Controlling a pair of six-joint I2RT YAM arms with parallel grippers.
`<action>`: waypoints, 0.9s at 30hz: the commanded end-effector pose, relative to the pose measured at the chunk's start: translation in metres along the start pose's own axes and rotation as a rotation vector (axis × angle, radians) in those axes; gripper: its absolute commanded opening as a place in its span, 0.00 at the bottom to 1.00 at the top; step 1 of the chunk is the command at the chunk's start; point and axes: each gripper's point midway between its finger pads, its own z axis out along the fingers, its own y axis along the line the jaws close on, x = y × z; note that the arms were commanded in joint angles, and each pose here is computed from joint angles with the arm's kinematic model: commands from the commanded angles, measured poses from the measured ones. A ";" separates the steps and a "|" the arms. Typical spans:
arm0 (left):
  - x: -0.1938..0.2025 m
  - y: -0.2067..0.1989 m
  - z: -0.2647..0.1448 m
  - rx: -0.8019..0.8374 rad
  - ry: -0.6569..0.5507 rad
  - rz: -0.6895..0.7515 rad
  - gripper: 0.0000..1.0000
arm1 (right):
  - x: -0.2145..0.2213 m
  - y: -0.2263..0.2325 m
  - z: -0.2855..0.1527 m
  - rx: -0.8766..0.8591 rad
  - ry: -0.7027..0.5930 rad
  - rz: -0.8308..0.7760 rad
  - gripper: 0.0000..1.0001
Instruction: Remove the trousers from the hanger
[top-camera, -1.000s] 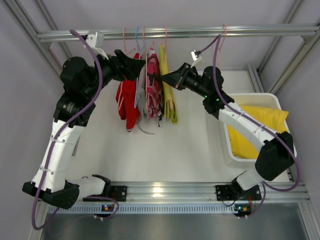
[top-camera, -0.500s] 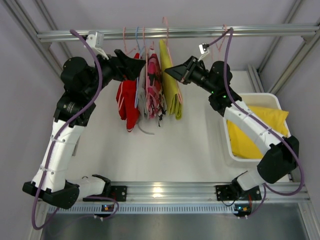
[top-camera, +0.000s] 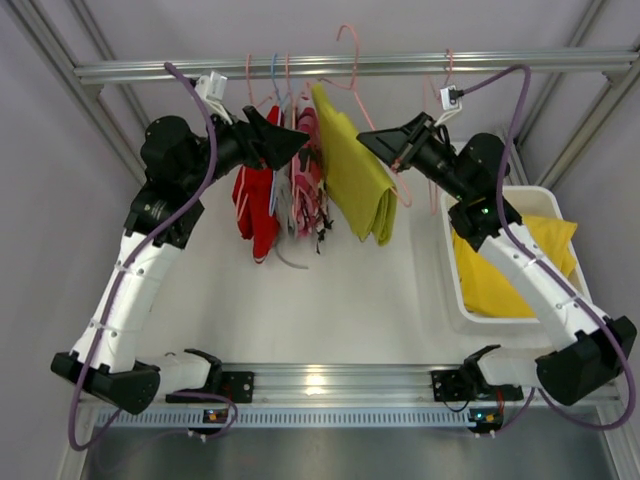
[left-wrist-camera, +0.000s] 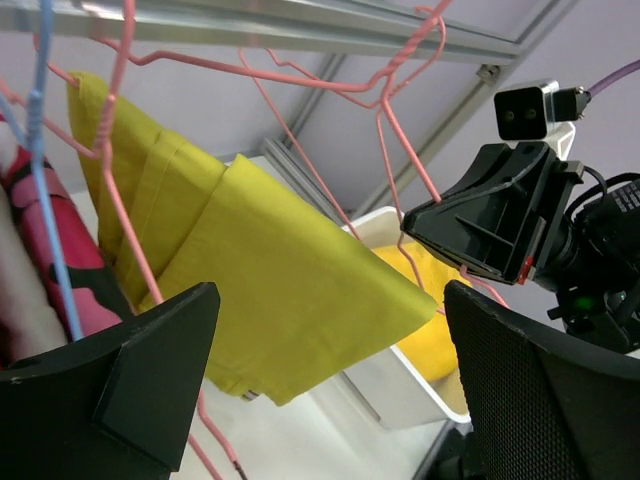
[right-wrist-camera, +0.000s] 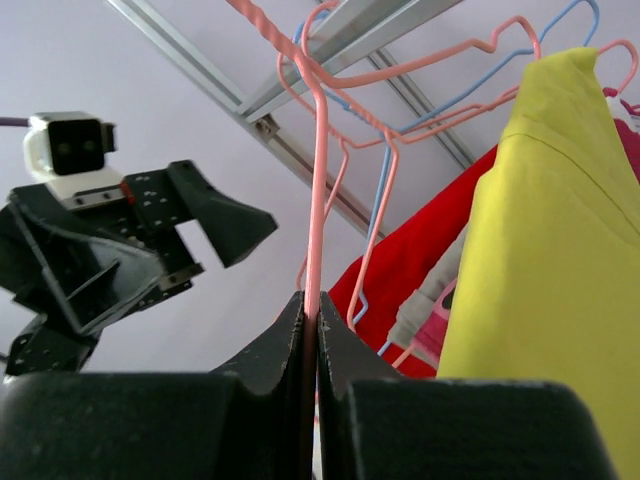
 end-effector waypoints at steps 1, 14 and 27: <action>0.001 -0.019 0.006 0.128 -0.004 -0.061 0.98 | -0.045 0.071 -0.032 -0.180 -0.165 -0.096 0.00; 0.043 -0.057 0.033 0.270 0.066 -0.272 0.88 | -0.023 0.059 -0.065 -0.108 -0.148 -0.035 0.00; 0.084 -0.089 0.092 0.256 0.140 -0.311 0.55 | -0.011 0.062 -0.074 -0.107 -0.124 -0.027 0.00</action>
